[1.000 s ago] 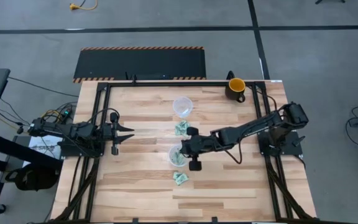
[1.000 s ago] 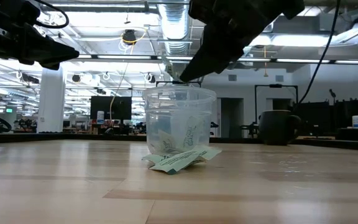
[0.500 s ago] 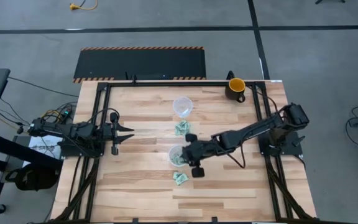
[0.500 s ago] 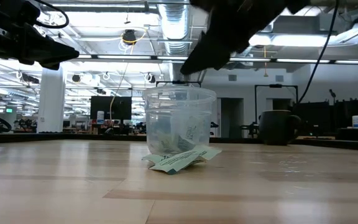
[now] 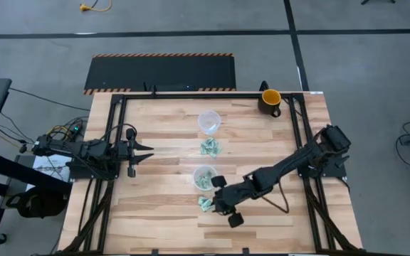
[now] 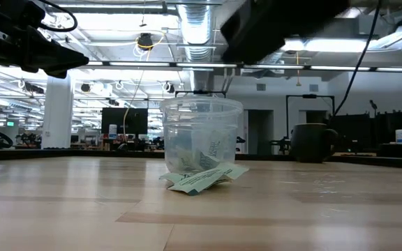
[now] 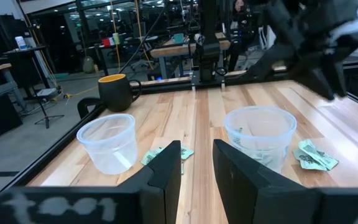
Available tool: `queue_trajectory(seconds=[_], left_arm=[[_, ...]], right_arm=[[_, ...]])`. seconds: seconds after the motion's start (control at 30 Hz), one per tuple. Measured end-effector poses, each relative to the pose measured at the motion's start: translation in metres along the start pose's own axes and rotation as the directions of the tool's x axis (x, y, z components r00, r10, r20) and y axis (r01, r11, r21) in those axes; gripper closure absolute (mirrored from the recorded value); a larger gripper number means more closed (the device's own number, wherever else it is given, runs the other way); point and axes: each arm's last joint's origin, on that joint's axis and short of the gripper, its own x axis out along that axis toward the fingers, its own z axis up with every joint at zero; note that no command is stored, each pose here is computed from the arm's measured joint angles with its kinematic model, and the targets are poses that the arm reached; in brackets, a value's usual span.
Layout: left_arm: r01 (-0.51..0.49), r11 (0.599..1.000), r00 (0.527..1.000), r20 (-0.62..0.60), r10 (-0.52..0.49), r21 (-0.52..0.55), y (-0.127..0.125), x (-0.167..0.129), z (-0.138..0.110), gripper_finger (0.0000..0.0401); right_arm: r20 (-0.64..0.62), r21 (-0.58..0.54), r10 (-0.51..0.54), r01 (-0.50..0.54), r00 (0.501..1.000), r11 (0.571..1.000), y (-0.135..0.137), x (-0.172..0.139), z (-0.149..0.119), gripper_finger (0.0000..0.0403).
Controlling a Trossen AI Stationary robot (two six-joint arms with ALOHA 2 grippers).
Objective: Pick and place items into bin
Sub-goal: Put the bottom right stevia packet into the bottom bin
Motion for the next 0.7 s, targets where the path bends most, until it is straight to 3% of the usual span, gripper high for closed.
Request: queue_trajectory(seconds=[0.4,0.7], left_arm=[[0.000,1.000,1.000,0.000,0.000,0.000,0.000,0.000,0.000,0.0317],[0.000,1.000,1.000,0.000,0.000,0.000,0.000,0.000,0.000,0.0317]], right_arm=[[-0.092,-0.010,-0.049,0.048,0.995,0.999,-0.001,0.048,-0.017,0.0305],[-0.152,-0.014,-0.097,0.096,0.984,0.995,-0.004,0.048,-0.023,0.0305]])
